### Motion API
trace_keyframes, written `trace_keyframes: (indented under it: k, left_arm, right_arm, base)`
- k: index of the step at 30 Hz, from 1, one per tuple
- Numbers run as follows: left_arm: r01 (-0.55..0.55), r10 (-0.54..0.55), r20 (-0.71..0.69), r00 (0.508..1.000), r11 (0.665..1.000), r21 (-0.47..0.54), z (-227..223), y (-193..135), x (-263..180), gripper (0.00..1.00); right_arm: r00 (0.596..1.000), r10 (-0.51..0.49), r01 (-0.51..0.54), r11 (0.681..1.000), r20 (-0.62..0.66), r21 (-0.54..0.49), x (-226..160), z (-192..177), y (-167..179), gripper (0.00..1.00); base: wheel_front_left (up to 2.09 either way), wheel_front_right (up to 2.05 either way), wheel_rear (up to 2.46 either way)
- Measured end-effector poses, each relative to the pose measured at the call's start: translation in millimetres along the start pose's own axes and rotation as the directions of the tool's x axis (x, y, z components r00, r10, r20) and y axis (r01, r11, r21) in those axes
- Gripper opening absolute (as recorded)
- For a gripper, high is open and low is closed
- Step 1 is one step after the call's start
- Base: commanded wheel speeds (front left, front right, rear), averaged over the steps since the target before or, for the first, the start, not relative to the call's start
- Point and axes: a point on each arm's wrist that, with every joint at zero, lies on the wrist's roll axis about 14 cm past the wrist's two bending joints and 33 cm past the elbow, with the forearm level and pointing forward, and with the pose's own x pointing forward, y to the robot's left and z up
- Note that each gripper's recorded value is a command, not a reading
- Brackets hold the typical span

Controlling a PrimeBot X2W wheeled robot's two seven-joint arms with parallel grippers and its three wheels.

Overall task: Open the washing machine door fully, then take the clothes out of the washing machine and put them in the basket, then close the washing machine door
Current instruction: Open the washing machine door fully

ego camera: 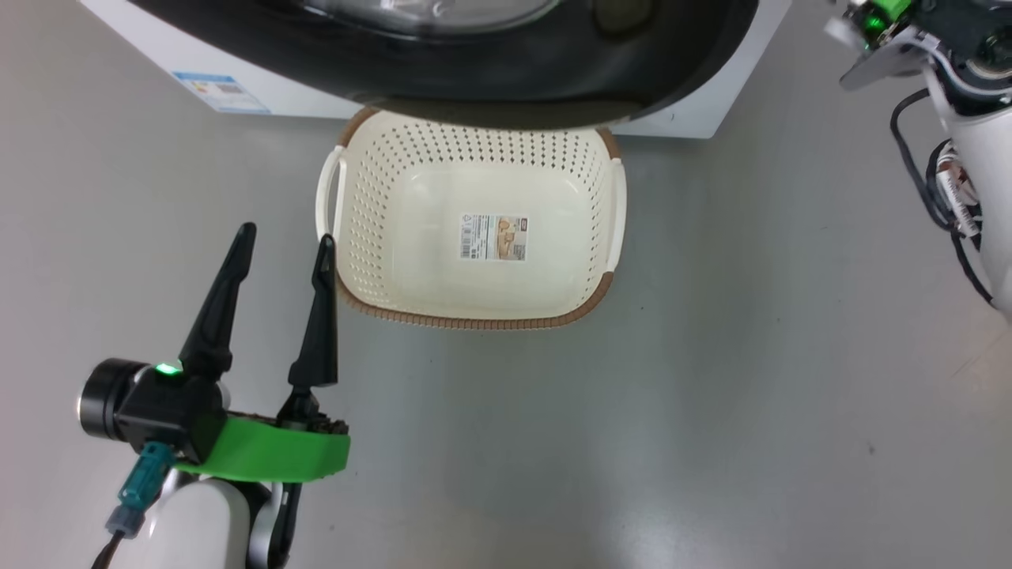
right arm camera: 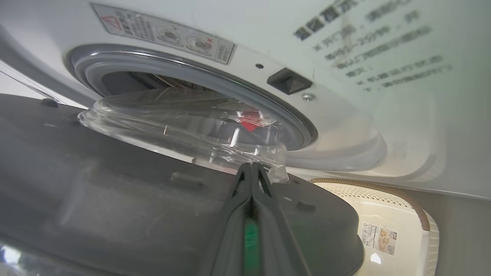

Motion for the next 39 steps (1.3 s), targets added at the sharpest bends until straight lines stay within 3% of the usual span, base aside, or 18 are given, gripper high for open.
trace_keyframes:
  k: [15, 26, 27, 28, 29, 30, 32, 36, 39]
  left_arm:
    - [0.014, -0.014, 0.057, 0.998, 1.000, -0.010, 23, -6, -2, 1.00]
    - [0.023, -0.021, 0.061, 0.998, 1.000, -0.019, 26, -11, -7, 1.00]
    - [0.023, -0.022, 0.059, 0.998, 1.000, -0.020, 25, -11, -7, 1.00]
    - [0.024, -0.023, 0.055, 0.998, 0.999, -0.022, 24, -12, -8, 1.00]
    - [0.025, -0.024, 0.052, 0.998, 0.999, -0.023, 22, -12, -8, 1.00]
    - [0.026, -0.025, 0.051, 0.998, 0.999, -0.023, 22, -12, -8, 1.00]
    - [0.027, -0.026, 0.051, 0.998, 0.999, -0.025, 22, -13, -8, 1.00]
    - [0.030, -0.028, 0.052, 0.998, 0.999, -0.029, 21, -15, -6, 1.00]
    - [0.034, -0.032, 0.051, 0.998, 0.999, -0.034, 20, -16, -4, 1.00]
  right_arm:
    - [0.985, 0.053, -0.052, 0.999, -0.163, 0.008, -12, -50, 36, 0.00]
    - [0.988, 0.045, -0.043, 0.999, -0.150, 0.013, -24, -53, 39, 0.00]
    - [0.990, 0.042, -0.040, 0.999, -0.135, 0.017, -25, -51, 38, 0.15]
    - [0.992, 0.040, -0.038, 0.999, -0.119, 0.022, -25, -50, 36, 0.37]
    - [0.994, 0.034, -0.032, 0.999, -0.103, 0.024, -26, -50, 34, 0.65]
    - [0.996, 0.024, -0.023, 1.000, -0.084, 0.021, -26, -48, 31, 0.80]
    - [0.999, 0.008, -0.008, 1.000, -0.033, 0.008, -28, -44, 26, 0.97]
    - [0.997, -0.005, 0.008, 0.999, 0.080, -0.034, -34, -32, 22, 1.00]
    - [0.982, -0.003, 0.026, 0.992, 0.189, -0.122, -41, -21, 23, 1.00]
  base:
    - [0.00, 0.00, 0.00]
    - [0.00, 0.00, 0.00]
    - [0.00, 0.00, 0.00]
    - [0.00, 0.00, 0.00]
    - [0.00, 0.00, 0.00]
    - [0.00, 0.00, 0.00]
    - [0.00, 0.00, 0.00]
    - [0.00, 0.00, 0.00]
    - [0.00, 0.00, 0.00]
